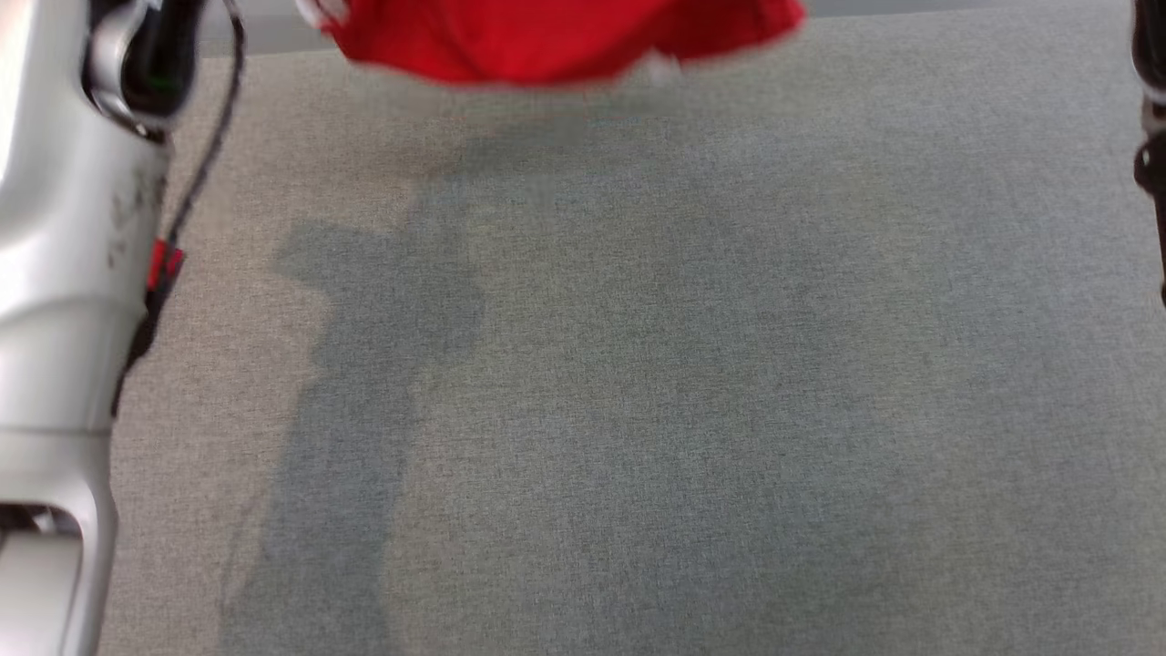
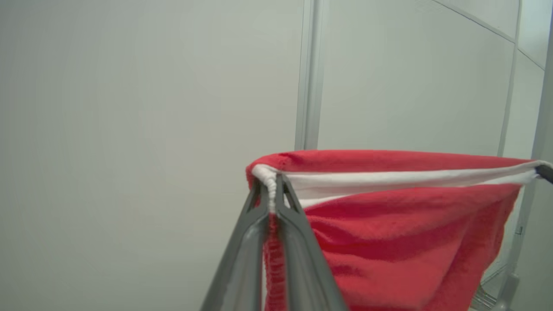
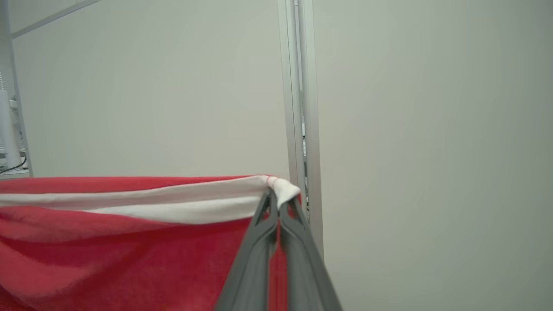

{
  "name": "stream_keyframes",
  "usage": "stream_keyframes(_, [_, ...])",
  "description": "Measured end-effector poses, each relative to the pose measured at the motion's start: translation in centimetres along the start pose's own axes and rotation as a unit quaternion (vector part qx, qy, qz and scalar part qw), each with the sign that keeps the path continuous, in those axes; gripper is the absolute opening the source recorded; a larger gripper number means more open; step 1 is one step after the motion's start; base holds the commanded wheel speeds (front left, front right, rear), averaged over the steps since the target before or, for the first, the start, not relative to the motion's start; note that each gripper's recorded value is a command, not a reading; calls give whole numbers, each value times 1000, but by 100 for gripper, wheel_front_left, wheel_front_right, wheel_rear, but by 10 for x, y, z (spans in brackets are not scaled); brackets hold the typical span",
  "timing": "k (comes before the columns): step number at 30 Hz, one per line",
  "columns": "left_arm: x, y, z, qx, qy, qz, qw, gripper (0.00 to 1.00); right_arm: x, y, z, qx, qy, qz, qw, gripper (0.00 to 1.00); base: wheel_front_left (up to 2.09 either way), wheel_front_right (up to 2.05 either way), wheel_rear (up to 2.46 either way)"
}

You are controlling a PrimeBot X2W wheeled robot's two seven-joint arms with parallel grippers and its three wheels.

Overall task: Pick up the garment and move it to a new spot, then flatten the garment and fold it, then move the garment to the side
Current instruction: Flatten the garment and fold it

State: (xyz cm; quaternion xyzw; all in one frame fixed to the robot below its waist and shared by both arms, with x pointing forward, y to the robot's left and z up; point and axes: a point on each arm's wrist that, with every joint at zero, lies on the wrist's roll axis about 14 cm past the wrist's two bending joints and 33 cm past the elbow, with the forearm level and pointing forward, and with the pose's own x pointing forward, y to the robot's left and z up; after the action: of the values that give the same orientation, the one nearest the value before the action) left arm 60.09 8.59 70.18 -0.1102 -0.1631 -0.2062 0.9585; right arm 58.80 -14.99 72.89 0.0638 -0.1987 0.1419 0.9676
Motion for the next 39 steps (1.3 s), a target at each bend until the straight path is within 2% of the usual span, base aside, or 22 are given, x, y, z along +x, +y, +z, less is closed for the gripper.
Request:
stream_keyframes(3, [12,14,13,11,-28,24,999,0,17,6,7,5,-20,0,1000,0,0,0,0])
stream_keyframes(6, [16,24,-2,15,-11,45,999,0,22,9,-13,23,0,-8,1000,0,0,0,0])
stream_keyframes(11, [-10,39,-87,-14,87,87,992,0,3,17,-93,56,96,-23,994,0,0,0,0])
stream_keyframes(17, [-78,44,-199,-64,222,136,963,0,-58,21,-206,106,235,-57,964,0,0,0,0])
stream_keyframes(21, [-107,39,-229,-78,261,140,952,0,-92,39,-244,120,280,-47,951,0,0,0,0])
stream_keyframes(25, [-138,25,-243,-112,271,144,945,0,-131,63,-262,151,306,-34,940,0,0,0,0])
stream_keyframes(31, [-194,-11,-253,-142,283,127,940,0,-203,69,-272,176,346,-42,921,0,0,0,0])
stream_keyframes(36, [-238,-48,-246,-154,289,96,940,0,-240,68,-256,200,336,-51,919,0,0,0,0])
stream_keyframes(39, [-265,-55,-237,-148,291,88,941,0,-270,70,-249,210,338,-62,916,0,0,0,0])
